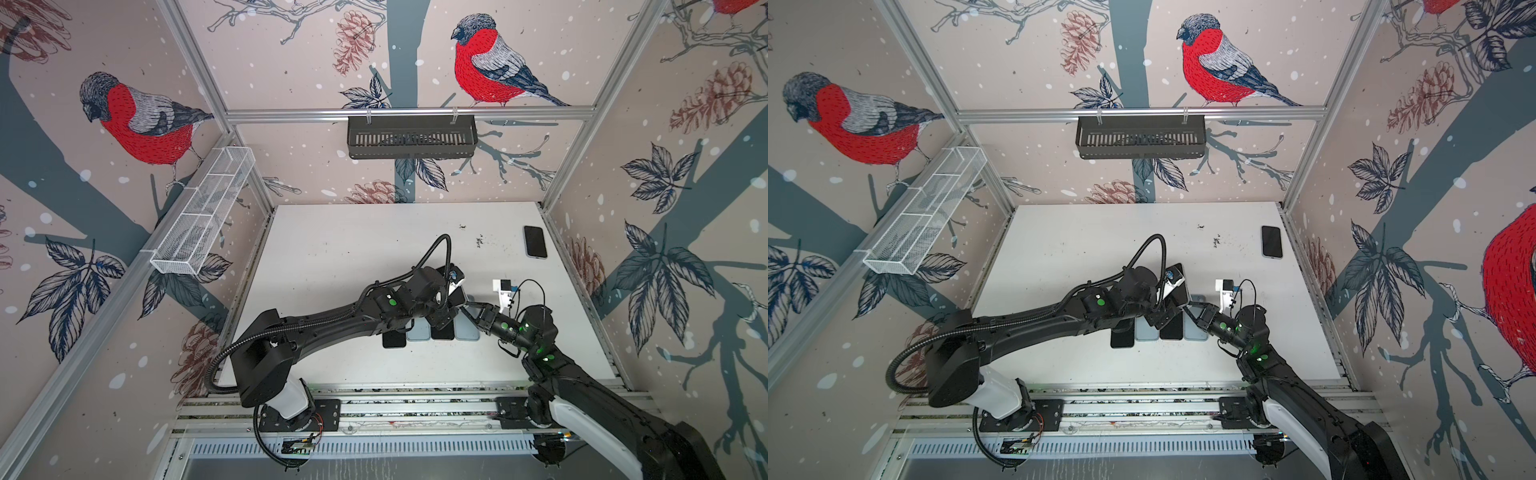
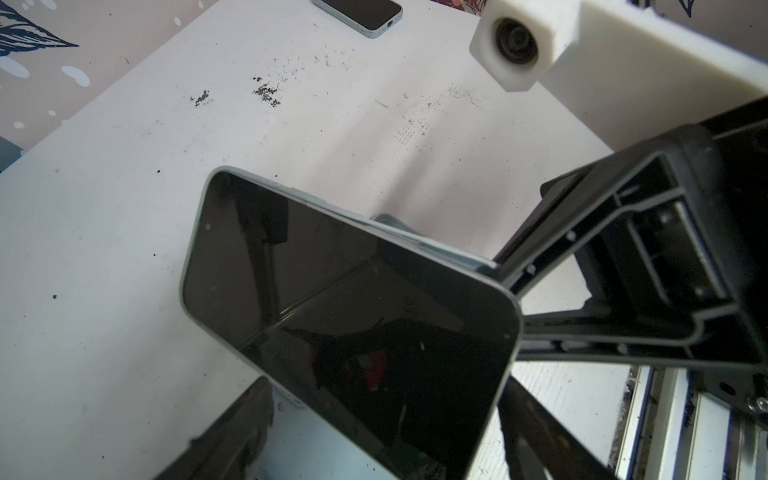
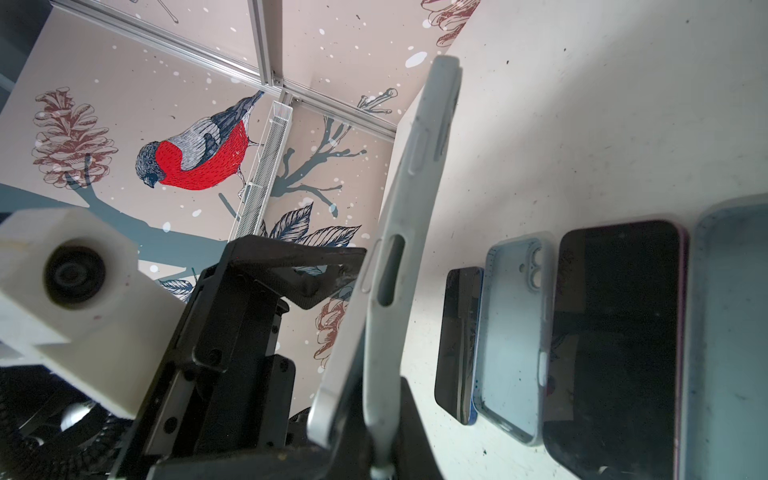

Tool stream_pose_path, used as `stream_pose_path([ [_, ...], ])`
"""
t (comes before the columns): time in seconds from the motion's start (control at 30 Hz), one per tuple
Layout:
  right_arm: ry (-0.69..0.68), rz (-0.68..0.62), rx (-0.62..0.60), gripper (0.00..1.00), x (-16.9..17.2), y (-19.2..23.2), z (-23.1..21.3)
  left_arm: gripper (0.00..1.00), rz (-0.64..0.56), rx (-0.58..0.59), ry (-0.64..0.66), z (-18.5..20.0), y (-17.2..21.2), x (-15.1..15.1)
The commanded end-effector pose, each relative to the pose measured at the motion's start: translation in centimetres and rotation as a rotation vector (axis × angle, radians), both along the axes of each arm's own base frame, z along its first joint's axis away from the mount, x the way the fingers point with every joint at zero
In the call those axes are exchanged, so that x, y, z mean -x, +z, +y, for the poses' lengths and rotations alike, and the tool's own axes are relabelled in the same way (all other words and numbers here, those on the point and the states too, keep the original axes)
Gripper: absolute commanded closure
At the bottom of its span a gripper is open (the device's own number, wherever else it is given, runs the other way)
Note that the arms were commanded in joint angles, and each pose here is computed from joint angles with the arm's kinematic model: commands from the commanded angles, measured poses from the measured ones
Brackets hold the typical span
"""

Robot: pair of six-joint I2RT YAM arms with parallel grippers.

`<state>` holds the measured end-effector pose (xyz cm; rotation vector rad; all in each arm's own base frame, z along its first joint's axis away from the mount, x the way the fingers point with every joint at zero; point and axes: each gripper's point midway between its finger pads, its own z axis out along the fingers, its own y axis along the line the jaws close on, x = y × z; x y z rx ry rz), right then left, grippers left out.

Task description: Take the phone out of the phone case

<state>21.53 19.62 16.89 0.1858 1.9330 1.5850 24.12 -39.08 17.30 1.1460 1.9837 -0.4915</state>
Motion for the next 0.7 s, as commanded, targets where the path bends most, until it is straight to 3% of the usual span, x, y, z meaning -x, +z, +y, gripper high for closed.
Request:
stream_pose_path([
  [0.0,0.023,-0.078,-0.05,1.0,0.4,2.1,0.2,0.2,-0.07,-0.021,0.062,0.1,0.4,-1.6],
  [0.23,0.026,-0.079,-0.053,1.0,0.7,1.9,0.2,0.3,-0.121,-0.002,0.127,0.4,0.9,-2.6],
  [0.67,0.031,-0.085,-0.062,1.0,0.9,2.0,0.1,0.48,-0.137,-0.035,0.094,-1.3,0.2,-2.2],
])
